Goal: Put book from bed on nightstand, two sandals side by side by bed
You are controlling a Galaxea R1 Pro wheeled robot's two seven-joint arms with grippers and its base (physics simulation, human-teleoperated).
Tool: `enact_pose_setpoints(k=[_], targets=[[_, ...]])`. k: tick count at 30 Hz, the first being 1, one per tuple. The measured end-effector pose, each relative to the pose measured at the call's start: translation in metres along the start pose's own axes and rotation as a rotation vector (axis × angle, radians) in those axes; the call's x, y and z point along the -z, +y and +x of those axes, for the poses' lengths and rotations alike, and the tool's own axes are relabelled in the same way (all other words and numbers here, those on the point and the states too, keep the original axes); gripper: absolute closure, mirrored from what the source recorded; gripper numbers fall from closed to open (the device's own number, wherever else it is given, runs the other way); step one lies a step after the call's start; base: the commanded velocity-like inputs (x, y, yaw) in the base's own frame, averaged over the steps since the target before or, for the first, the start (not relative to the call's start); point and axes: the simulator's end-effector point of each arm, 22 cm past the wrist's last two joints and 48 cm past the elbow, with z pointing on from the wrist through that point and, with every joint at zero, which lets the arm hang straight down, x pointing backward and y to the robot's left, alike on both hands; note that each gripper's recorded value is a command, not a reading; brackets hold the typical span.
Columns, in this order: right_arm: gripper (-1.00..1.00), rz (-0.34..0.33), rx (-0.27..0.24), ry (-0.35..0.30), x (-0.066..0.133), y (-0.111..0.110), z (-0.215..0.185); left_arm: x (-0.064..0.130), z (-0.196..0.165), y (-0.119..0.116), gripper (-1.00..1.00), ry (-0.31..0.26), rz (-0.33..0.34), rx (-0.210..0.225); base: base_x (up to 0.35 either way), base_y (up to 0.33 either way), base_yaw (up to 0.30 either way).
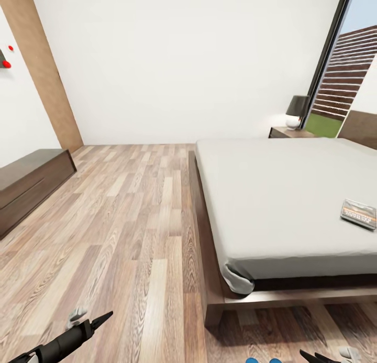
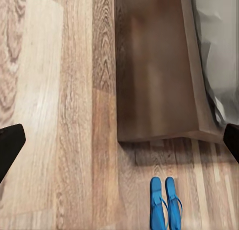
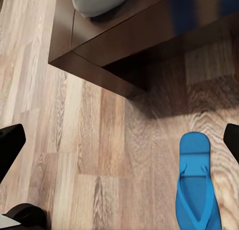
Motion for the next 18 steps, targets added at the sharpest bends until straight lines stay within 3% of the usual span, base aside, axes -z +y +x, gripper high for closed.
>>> enact_pose_setpoints(k=[18], targets=[[-1.0, 0.0, 0.0, 0.0, 0.017, 0.024, -0.027, 0.014, -0.024, -0.029, -1.0, 0.0, 0.0, 0.0, 0.0, 0.0, 0.0]])
